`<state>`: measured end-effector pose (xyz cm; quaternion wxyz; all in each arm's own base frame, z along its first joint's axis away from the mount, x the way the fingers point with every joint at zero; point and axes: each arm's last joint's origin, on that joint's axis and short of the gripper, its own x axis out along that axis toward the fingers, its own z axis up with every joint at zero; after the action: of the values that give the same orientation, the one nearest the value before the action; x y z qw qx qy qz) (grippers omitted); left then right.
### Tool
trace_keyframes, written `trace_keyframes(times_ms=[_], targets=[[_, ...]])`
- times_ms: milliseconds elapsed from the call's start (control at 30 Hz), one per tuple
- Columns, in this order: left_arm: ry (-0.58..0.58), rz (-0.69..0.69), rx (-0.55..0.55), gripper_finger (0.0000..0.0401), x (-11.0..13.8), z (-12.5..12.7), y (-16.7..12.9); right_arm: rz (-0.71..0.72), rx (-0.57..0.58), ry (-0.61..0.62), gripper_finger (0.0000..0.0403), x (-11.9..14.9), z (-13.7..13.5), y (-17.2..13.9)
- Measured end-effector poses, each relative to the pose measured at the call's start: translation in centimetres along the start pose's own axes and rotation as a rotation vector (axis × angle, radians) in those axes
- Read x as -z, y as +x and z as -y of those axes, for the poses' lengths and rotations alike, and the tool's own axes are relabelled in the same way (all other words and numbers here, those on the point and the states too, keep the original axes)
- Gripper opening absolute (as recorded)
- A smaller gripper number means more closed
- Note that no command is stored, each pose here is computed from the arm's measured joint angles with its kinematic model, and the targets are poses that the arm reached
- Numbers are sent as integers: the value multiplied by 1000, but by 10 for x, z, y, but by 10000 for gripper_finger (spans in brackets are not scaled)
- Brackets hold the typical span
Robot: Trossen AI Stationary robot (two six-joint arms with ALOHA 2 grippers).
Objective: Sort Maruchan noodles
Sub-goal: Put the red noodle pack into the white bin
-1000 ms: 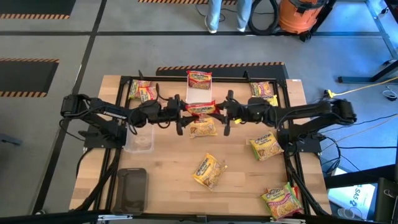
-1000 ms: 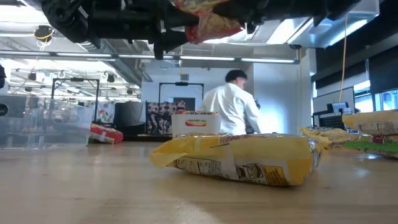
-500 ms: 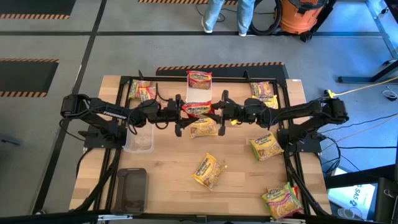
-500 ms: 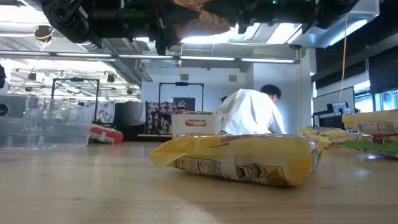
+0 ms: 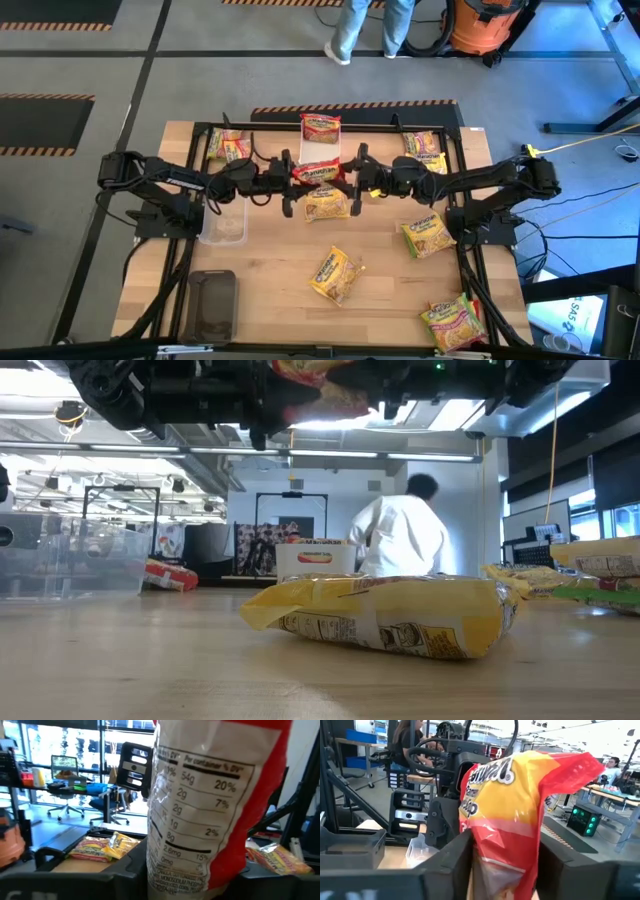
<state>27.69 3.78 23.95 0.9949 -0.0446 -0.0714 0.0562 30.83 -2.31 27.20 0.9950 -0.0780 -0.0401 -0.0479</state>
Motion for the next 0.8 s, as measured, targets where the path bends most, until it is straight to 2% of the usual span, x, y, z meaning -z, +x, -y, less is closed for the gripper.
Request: trace_keyframes(times_ms=[167, 333, 467, 600, 800], targets=[[28, -65, -34, 128, 5, -2, -1, -91, 18, -2, 222, 2, 0, -5], [71, -210, -77, 128, 19, -4, -3, -265, 70, -18, 262, 1, 3, -22], [106, -341, -108, 128, 31, -6, -7, -377, 97, -41, 274, 1, 5, -34], [136, -448, -157, 128, 40, -9, -11, -378, 79, -38, 275, -1, 5, -36], [144, -498, -174, 128, 45, -8, -13, -374, 16, -28, 275, -16, 5, -14]])
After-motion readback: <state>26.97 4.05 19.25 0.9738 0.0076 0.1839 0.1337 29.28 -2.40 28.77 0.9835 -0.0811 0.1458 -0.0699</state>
